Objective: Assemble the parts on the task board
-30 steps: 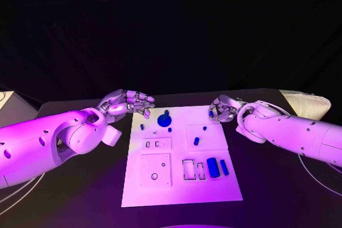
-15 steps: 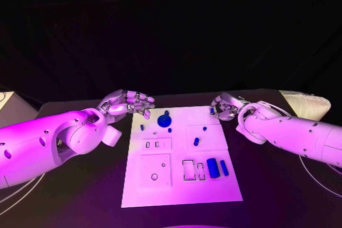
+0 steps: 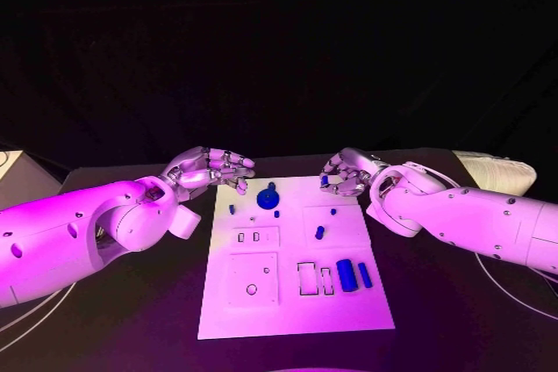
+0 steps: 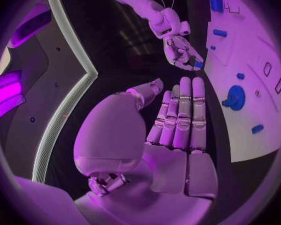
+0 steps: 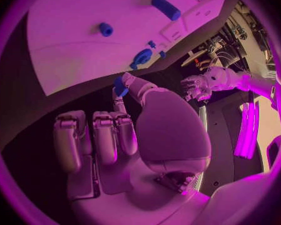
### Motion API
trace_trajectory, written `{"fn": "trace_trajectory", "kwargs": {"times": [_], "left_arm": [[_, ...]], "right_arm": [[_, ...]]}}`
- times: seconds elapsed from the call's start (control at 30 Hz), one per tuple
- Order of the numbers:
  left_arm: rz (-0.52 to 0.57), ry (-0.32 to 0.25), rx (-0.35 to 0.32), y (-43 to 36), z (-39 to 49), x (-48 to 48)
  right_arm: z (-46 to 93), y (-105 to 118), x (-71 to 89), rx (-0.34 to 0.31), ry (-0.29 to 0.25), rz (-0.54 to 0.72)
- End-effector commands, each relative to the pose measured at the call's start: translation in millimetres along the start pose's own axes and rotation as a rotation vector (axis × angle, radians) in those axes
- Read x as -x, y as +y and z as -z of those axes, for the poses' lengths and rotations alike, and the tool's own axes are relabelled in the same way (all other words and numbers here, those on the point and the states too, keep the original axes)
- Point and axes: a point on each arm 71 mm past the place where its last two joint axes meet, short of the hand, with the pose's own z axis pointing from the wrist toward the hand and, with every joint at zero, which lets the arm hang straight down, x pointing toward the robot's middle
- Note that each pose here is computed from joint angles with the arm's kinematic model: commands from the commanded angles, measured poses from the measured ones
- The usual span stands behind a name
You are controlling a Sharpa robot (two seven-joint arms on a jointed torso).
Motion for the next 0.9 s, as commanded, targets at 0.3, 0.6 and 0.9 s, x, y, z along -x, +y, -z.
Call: {"fn": "trace_trajectory", "kwargs": {"times": [0.3,0.6,0.9], "left_arm": [[0.001,0.017,-0.01,-0.9,-2.4,-3.1],[0.003,0.018,-0.011,-0.9,-3.2,-4.1],[0.004,0.021,-0.01,-1.0,-3.7,-5.3]], "right_arm": [[0.8,53.2,-31.5,0.039,0.061,0.037],[2.9,76.4,-62.8,0.047,0.086,0.074],[3.0,87.8,-79.0,0.063,0.081,0.133]]}}
